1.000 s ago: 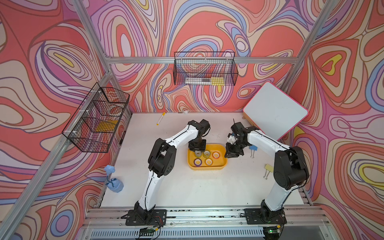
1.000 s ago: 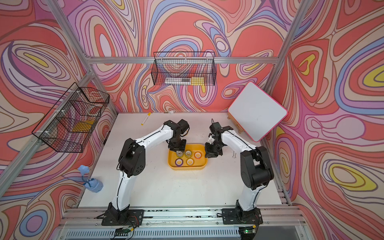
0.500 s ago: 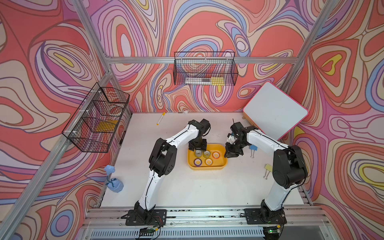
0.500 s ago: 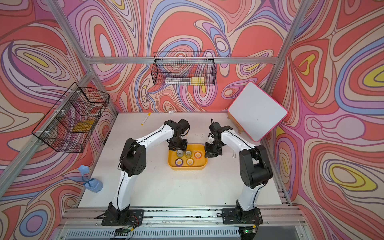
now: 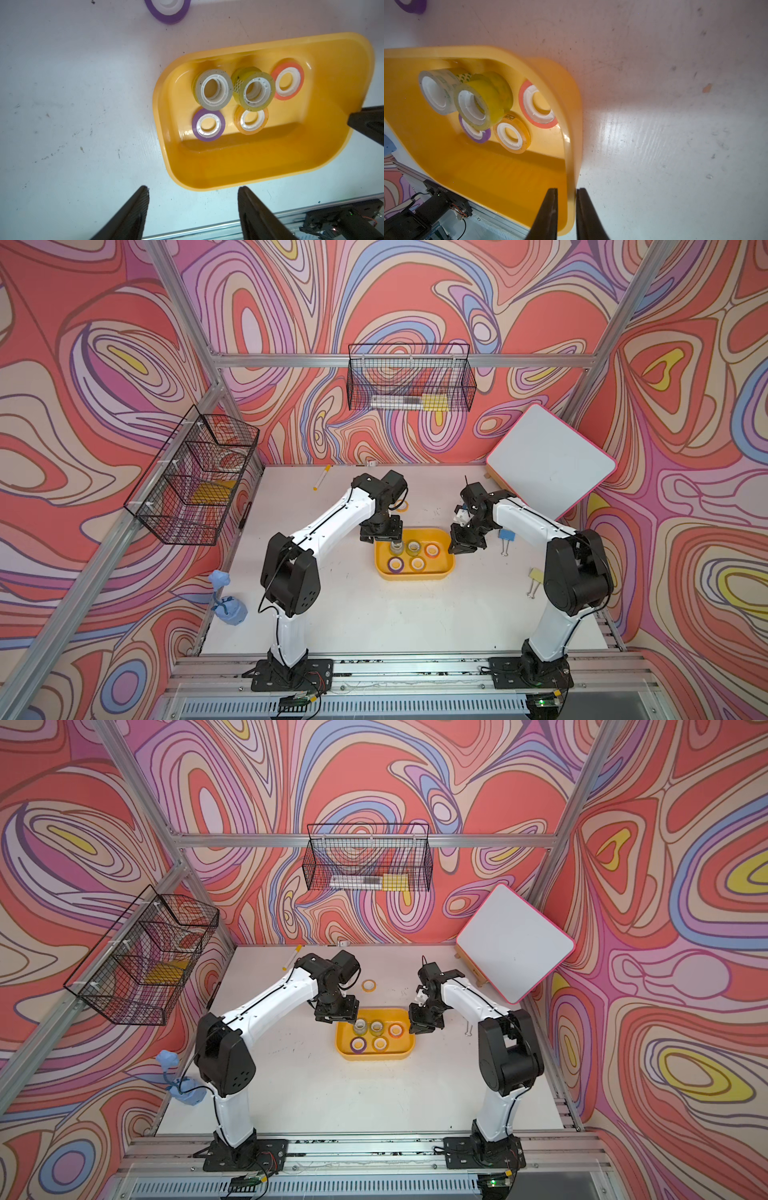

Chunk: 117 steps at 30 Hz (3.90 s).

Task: Put the transparent tape into the storage box
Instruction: Place the tape in the storage box, then move the storage box to the center of the board, then move the tape to the center of the board.

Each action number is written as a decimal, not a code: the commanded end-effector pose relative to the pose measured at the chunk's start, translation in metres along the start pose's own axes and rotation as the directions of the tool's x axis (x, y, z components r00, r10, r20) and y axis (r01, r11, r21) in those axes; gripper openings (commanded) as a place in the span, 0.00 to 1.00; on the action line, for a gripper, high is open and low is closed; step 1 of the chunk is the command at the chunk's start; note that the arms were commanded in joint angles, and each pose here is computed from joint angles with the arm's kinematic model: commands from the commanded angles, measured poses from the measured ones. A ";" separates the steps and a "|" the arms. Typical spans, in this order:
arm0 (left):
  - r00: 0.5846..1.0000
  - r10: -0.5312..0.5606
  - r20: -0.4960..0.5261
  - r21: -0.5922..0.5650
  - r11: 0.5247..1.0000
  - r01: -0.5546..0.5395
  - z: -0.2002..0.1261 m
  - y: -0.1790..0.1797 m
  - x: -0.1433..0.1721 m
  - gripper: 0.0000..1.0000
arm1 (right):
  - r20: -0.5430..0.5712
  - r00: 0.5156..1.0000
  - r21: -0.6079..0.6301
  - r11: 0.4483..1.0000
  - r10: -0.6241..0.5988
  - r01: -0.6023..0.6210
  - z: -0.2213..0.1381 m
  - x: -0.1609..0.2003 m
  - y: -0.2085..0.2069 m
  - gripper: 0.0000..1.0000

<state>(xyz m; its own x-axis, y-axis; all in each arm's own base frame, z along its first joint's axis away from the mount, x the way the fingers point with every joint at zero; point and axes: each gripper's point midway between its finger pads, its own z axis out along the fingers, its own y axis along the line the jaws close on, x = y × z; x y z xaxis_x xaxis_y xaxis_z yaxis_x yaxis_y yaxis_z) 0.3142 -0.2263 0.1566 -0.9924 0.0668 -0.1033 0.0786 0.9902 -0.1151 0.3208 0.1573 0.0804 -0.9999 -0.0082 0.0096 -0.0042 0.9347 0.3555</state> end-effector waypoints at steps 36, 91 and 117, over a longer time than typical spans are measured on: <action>0.962 -0.273 0.012 -0.032 0.961 0.274 -0.025 0.119 0.045 0.67 | -0.021 0.999 -0.073 0.997 -0.041 0.040 0.037 -0.024 0.086 0.00; 0.938 -0.347 -0.012 -0.106 0.933 0.344 -0.008 0.179 0.044 0.67 | 0.282 0.921 -0.060 0.963 0.269 -0.262 0.040 -0.186 0.103 0.32; 0.937 -0.349 -0.014 -0.078 0.935 0.347 -0.005 0.179 0.038 0.67 | 0.323 0.849 -0.283 0.898 0.419 -0.336 0.066 -0.242 0.113 0.07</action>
<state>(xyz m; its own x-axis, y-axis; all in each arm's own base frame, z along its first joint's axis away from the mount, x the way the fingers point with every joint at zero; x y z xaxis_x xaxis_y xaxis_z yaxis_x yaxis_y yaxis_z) 0.2881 -0.0476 0.1383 -0.9584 -0.2825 -0.0418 -0.2797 0.9581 -0.0619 0.5578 0.2844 0.0602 -0.8606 0.4827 -0.1624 0.3211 0.7618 0.5626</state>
